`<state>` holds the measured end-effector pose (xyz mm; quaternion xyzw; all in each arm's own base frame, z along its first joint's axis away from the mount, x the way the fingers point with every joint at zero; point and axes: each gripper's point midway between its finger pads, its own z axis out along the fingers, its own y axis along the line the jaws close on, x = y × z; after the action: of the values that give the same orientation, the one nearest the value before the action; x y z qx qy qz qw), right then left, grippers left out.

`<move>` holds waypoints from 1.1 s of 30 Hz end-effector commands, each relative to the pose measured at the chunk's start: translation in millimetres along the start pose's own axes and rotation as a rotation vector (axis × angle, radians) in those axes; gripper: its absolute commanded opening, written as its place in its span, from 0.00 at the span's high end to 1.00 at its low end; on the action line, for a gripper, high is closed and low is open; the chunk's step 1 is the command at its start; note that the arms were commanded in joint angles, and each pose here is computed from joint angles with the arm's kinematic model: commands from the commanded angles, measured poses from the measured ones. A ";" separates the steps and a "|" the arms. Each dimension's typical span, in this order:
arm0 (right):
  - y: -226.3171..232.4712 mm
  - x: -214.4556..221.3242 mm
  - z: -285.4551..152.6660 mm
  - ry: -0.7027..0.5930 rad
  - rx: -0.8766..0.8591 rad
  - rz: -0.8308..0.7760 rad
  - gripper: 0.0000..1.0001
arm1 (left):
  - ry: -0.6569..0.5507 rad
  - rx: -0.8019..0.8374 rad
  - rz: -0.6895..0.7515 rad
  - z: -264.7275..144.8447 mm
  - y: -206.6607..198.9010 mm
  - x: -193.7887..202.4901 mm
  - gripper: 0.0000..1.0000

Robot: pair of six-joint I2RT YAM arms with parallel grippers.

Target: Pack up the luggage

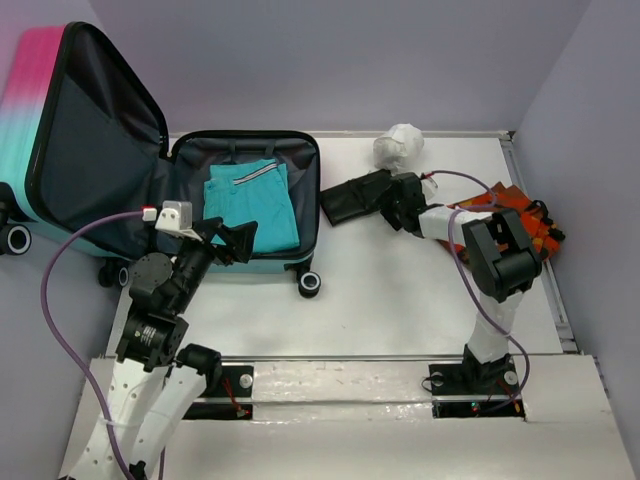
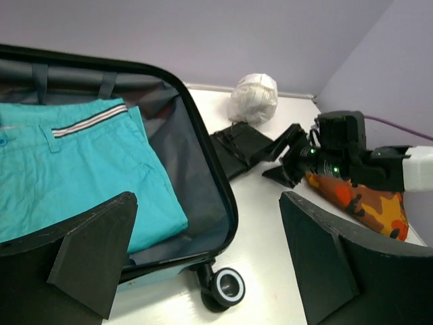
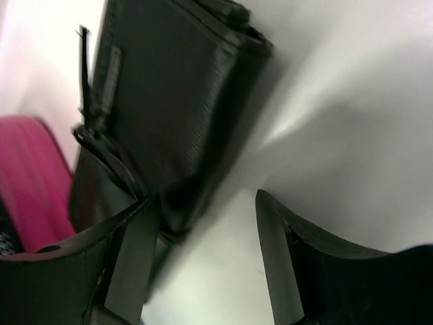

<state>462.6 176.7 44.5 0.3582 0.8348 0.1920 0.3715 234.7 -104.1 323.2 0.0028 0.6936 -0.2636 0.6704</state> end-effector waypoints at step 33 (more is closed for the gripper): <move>279.9 34.0 -189.7 0.053 -0.878 -0.328 0.50 | -0.050 -0.081 0.025 2.7 17.0 -6.0 0.02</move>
<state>435.5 293.7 319.0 0.1213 0.7096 0.4066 0.5625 243.2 -97.7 305.8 -0.0118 0.7090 -0.2406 0.6628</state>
